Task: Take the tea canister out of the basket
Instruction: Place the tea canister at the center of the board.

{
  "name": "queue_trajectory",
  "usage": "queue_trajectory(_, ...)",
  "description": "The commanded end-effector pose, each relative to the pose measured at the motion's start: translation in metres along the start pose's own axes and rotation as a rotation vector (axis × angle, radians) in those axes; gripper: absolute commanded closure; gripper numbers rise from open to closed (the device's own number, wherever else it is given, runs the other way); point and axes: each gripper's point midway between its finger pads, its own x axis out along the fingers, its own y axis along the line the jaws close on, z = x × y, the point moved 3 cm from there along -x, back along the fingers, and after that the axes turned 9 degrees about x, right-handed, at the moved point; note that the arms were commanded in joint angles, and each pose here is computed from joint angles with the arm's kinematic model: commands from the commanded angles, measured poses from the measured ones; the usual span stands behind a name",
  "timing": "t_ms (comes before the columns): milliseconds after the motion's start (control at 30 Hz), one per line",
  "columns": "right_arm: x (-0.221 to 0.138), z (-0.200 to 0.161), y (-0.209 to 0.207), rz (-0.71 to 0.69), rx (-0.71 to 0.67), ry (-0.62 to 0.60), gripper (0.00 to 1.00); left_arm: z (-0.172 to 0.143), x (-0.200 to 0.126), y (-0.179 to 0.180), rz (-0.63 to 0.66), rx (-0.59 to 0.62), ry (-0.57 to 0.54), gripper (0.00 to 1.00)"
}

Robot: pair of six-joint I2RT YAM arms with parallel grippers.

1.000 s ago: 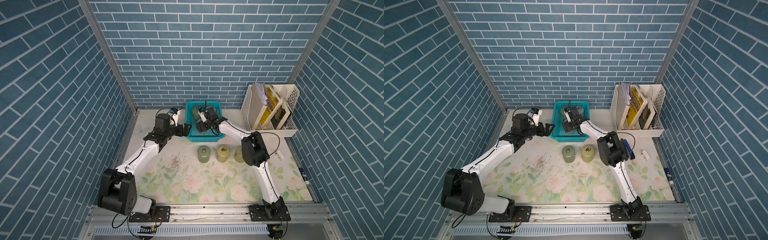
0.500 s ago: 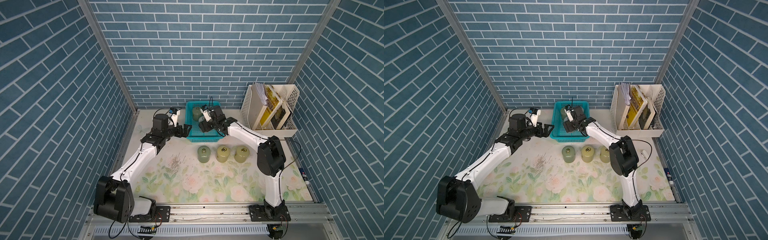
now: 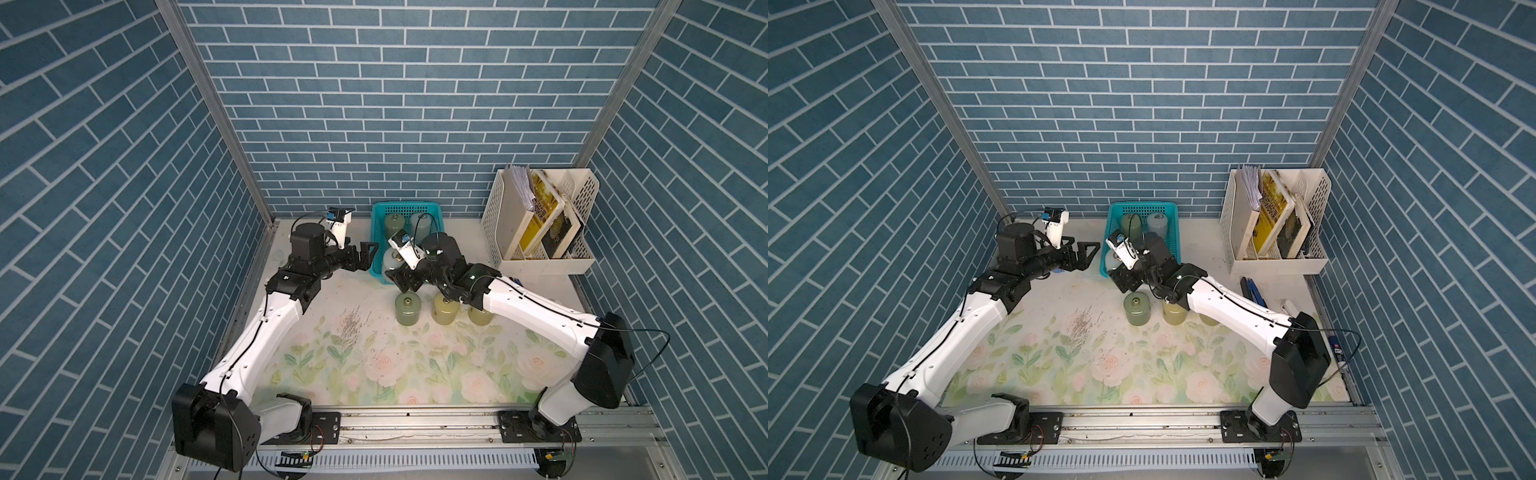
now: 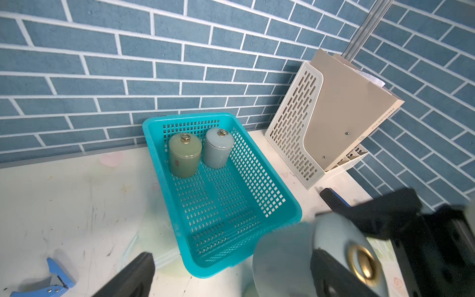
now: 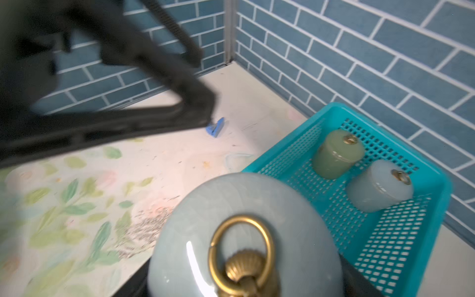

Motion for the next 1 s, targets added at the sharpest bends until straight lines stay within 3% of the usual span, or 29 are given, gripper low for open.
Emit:
queue_trajectory(0, -0.025, 0.022, 0.017, 0.014, -0.040, -0.130, 1.00, -0.012, -0.011, -0.008, -0.034, -0.001, 0.030, 0.00)
queue_trajectory(300, -0.047, -0.032, 0.056, 0.043, -0.011, -0.073, 1.00, -0.054, -0.028, -0.029, -0.088, -0.037, 0.113, 0.00)
queue_trajectory(667, -0.041, -0.108, 0.056, 0.017, 0.112, -0.008, 1.00, -0.104, -0.026, -0.063, -0.109, -0.047, 0.175, 0.00)
queue_trajectory(967, -0.027, -0.145, 0.053, -0.019, 0.150, 0.041, 1.00, -0.134, -0.017, -0.080, -0.121, -0.037, 0.227, 0.00)
